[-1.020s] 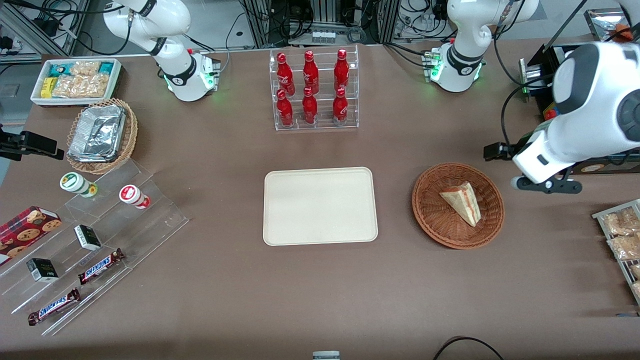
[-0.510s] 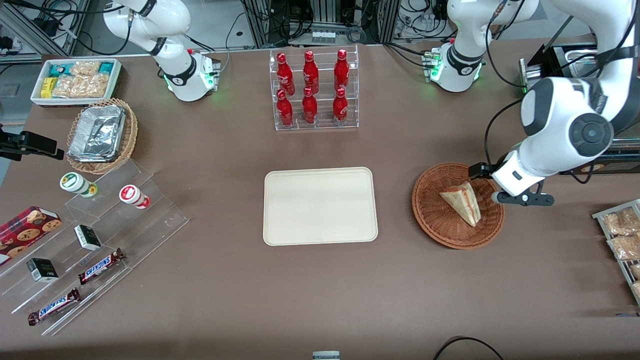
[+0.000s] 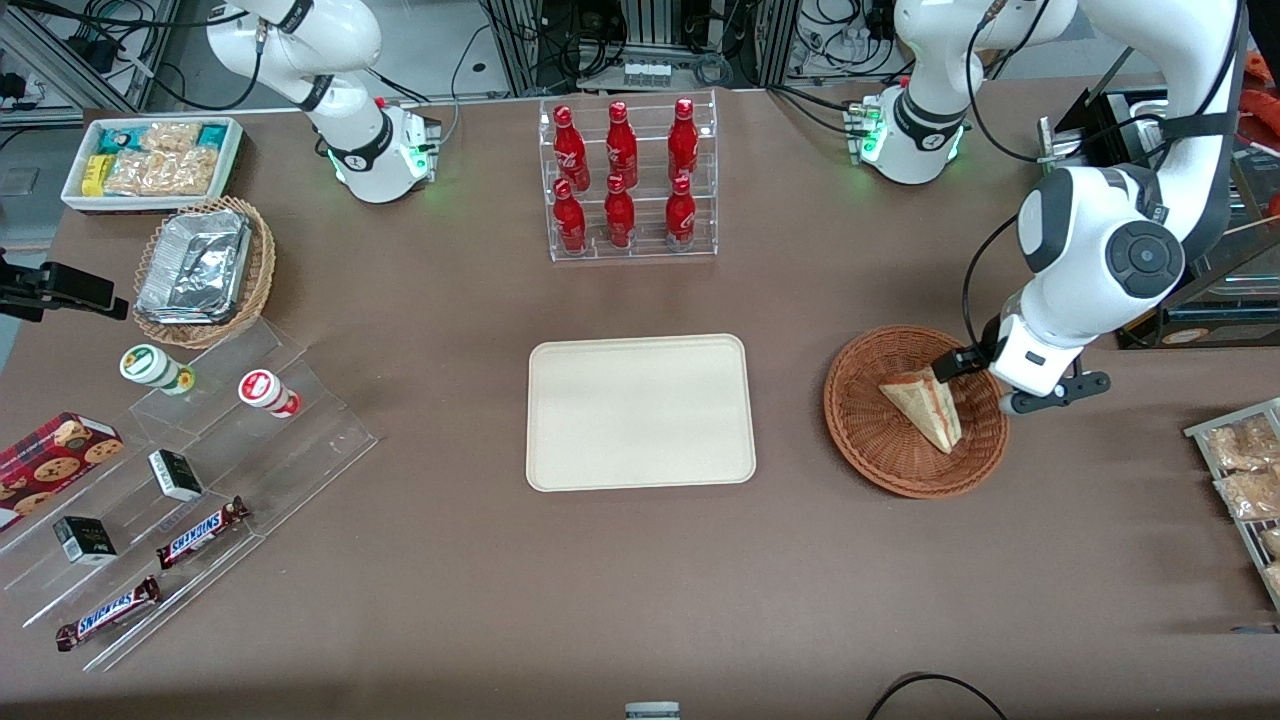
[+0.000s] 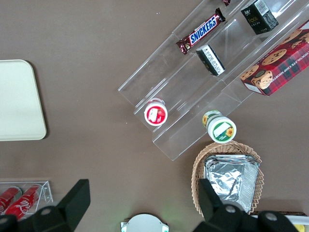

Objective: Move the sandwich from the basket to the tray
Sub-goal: 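Lower the open left gripper around the wrapped sandwich's crust edge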

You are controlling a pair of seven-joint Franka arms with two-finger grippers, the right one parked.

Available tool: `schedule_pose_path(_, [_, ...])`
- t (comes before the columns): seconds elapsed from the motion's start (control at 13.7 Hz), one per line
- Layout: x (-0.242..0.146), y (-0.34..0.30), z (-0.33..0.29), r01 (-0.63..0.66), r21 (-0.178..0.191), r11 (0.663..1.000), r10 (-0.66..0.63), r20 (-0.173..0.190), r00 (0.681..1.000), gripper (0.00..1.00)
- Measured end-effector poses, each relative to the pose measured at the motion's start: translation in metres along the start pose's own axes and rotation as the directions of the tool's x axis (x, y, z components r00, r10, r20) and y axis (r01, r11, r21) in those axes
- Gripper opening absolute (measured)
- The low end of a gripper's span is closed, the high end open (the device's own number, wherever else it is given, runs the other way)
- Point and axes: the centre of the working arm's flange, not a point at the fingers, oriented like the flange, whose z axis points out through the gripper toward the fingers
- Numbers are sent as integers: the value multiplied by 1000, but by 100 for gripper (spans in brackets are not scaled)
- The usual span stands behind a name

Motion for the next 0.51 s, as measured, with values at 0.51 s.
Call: schedule_pose_path(0.51, [-4, 14, 9, 326, -49, 944, -328, -46, 944, 100])
